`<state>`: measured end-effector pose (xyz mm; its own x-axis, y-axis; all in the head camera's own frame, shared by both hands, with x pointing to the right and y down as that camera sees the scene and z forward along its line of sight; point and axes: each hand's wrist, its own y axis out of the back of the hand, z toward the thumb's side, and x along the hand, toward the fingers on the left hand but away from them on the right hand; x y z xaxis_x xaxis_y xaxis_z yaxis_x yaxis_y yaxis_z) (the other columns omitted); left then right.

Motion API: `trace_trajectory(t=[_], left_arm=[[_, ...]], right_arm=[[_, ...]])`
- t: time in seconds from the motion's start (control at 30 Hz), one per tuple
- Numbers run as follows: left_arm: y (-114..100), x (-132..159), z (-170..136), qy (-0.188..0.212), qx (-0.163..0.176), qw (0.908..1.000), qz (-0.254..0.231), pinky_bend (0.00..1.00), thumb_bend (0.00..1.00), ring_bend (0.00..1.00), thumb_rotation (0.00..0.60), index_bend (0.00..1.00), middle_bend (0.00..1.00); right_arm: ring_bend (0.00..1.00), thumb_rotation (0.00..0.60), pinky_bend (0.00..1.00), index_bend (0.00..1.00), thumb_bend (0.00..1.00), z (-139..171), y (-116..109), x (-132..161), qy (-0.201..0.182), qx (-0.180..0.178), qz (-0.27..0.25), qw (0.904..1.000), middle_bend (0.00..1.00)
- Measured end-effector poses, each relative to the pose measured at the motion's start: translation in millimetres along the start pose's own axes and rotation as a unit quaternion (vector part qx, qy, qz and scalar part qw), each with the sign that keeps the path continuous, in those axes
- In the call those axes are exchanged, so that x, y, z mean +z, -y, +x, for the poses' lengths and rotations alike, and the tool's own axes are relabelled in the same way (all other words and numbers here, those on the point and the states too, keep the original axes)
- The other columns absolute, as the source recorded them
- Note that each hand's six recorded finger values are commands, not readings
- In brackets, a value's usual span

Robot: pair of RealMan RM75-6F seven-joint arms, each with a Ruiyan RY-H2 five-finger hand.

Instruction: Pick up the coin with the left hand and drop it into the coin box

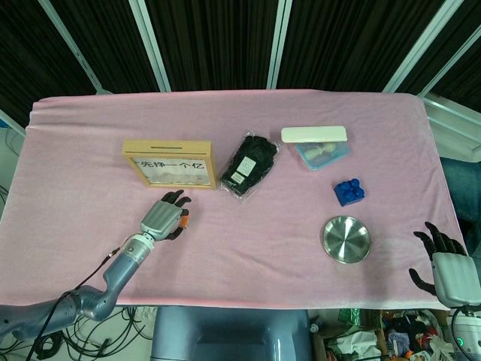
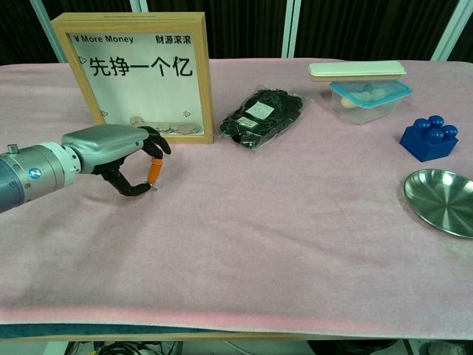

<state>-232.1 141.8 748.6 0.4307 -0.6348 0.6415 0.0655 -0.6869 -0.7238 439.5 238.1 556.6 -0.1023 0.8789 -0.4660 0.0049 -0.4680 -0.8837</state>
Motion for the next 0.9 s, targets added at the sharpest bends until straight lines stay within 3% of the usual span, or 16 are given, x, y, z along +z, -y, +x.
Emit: trace_trajectory(t=[0.3,0.63,0.9], left_arm=[[-30,5,-12,0.01,0.026,0.9994,-0.019,0.1,0.42,0.0,0.6,0.61,0.16],[-112,35,-37,0.045,0.077,0.9959,-0.016,0.1,0.42,0.0,0.6,0.6,0.15],[-167,48,-55,0.039,0.075,0.9965,0.001,0.1,0.42,0.0,0.6,0.6,0.15]], right_arm=[[0.16,0.6,0.2,0.22,0.2,0,0,0,0.002,0.0,-0.004,1.0,0.06],[0.16,0.6,0.2,0.22,0.2,0,0,-1,0.005,-0.001,-0.004,1.0,0.06],[0.16,0.6,0.2,0.22,0.2,1,0,-1,0.007,-0.001,-0.004,1.0,0.06]])
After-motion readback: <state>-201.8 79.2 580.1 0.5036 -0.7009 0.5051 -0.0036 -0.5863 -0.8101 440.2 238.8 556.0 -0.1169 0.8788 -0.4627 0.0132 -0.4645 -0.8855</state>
